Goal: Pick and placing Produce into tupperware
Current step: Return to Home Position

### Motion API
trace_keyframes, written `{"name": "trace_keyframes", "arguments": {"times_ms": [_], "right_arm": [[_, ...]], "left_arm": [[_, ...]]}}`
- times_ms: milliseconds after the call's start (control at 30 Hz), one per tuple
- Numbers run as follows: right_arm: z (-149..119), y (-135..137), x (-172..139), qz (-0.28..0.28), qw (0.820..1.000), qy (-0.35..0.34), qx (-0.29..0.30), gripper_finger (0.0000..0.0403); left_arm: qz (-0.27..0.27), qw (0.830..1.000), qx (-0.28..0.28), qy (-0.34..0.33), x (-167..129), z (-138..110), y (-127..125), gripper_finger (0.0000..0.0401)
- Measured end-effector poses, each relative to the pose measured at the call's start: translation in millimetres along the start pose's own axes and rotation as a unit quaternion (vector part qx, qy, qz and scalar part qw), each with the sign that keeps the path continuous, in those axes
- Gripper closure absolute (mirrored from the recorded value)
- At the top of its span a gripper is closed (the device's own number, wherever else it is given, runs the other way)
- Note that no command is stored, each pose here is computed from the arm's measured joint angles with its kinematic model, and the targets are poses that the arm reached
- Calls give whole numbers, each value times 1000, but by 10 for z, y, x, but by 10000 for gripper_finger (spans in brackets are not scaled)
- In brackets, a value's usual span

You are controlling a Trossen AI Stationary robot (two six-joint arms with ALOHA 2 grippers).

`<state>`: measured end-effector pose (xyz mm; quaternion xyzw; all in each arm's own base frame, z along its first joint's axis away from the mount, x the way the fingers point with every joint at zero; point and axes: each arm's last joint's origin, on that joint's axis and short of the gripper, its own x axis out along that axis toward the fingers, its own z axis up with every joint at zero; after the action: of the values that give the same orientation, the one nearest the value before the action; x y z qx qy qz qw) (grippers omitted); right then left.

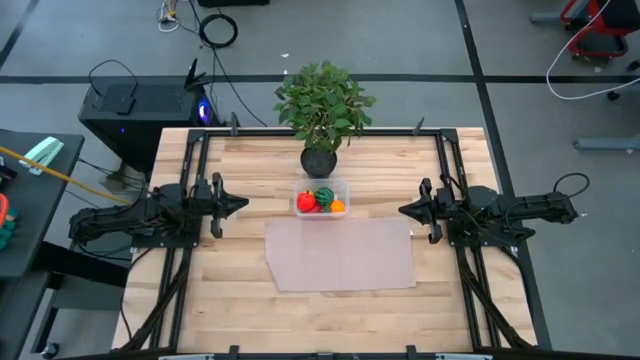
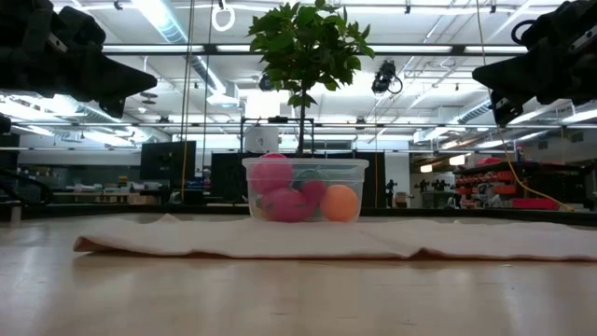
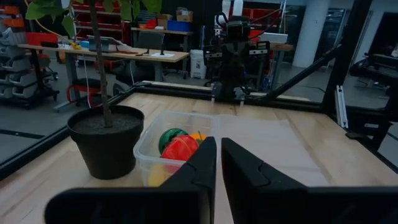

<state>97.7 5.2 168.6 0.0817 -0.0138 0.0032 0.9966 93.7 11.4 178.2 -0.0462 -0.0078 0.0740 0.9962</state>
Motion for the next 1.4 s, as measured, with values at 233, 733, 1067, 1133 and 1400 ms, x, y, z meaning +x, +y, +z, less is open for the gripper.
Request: {"name": "trace_keyframes", "arguments": {"times_ms": [233,733,1067,1133,1400], "right_arm": [[0,0,0,0,1000,0,0,386],[0,0,0,0,1000,0,0,386],[0,0,0,0,1000,0,0,386],[0,0,0,0,1000,0,0,386],[0,0,0,0,1000,0,0,386]], "left_arm": [[0,1000,0,0,0,0,0,377],[0,1000,0,0,0,0,0,373],[0,1000,0,0,0,0,0,368],[0,1000,0,0,0,0,0,365],[0,1000,0,0,0,0,0,375]]}}
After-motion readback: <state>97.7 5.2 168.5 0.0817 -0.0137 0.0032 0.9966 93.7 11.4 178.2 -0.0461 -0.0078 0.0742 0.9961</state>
